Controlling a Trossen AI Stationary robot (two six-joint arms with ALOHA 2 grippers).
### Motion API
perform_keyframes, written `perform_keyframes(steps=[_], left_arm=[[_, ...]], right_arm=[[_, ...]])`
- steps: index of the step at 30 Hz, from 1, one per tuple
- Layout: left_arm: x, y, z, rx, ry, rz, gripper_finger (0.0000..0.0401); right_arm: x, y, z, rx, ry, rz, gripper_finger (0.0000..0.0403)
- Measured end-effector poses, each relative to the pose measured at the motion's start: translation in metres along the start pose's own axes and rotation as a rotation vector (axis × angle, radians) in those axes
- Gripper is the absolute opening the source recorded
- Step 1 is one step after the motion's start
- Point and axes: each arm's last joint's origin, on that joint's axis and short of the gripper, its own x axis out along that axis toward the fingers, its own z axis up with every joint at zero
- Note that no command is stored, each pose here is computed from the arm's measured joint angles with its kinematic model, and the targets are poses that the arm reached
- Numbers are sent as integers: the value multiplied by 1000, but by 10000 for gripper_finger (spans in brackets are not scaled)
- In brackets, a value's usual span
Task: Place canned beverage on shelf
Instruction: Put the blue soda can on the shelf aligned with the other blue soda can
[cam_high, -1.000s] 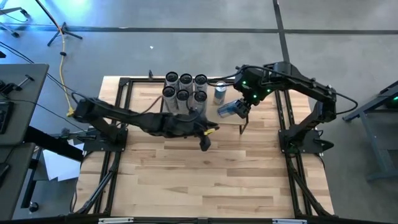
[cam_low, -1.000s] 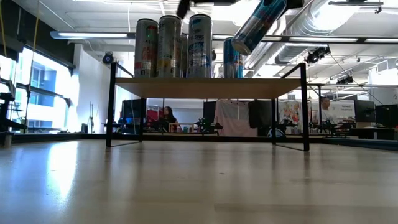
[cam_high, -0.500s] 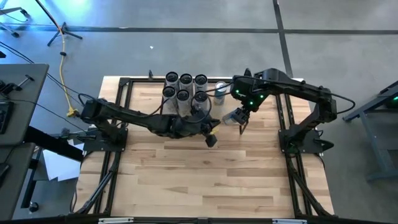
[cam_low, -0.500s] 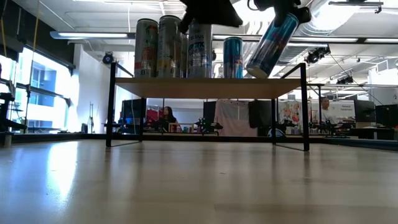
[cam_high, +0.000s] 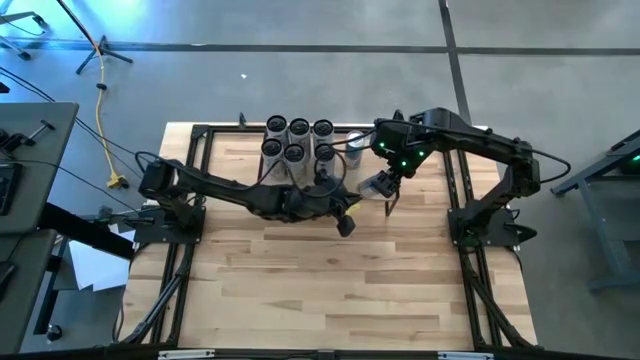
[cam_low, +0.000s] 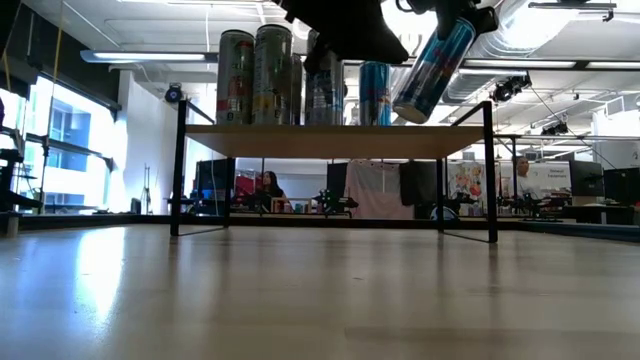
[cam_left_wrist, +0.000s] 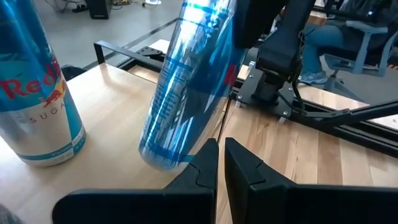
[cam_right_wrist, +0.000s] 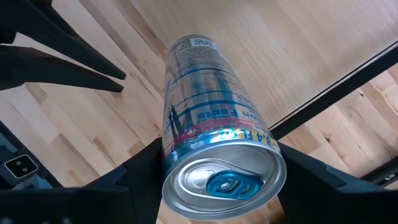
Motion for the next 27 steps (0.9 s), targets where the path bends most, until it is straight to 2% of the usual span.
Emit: perform_keyframes(steps=[4,9,12,15,17,21,24,27], left_arm=[[-6,0,6,3,-15,-5,0],[-28,-6,15,15,-10,-23,0],[-45,-17,20,6,-26,-45,0],[-56,-27,22,-5,-72,-14,0],[-58,-31,17,-18,-76,32,0],[-50,-44,-2,-125,-94,110,0],[-39,-58,-14,-208,-139,92,0],[-30,-67,-22,-225,-168,56,0]], right_arm=[[0,0,0,-6,0,0,248],[0,0,0,-7,-1,0,248],[0,0,0,-10,-2,0,248],[0,0,0,-19,-6,-8,248],[0,-1,0,-12,-12,-18,248],[0,-1,0,-30,-13,-21,248],[0,-1,0,-36,-12,-18,248],[0,-1,0,-55,-12,-18,248]])
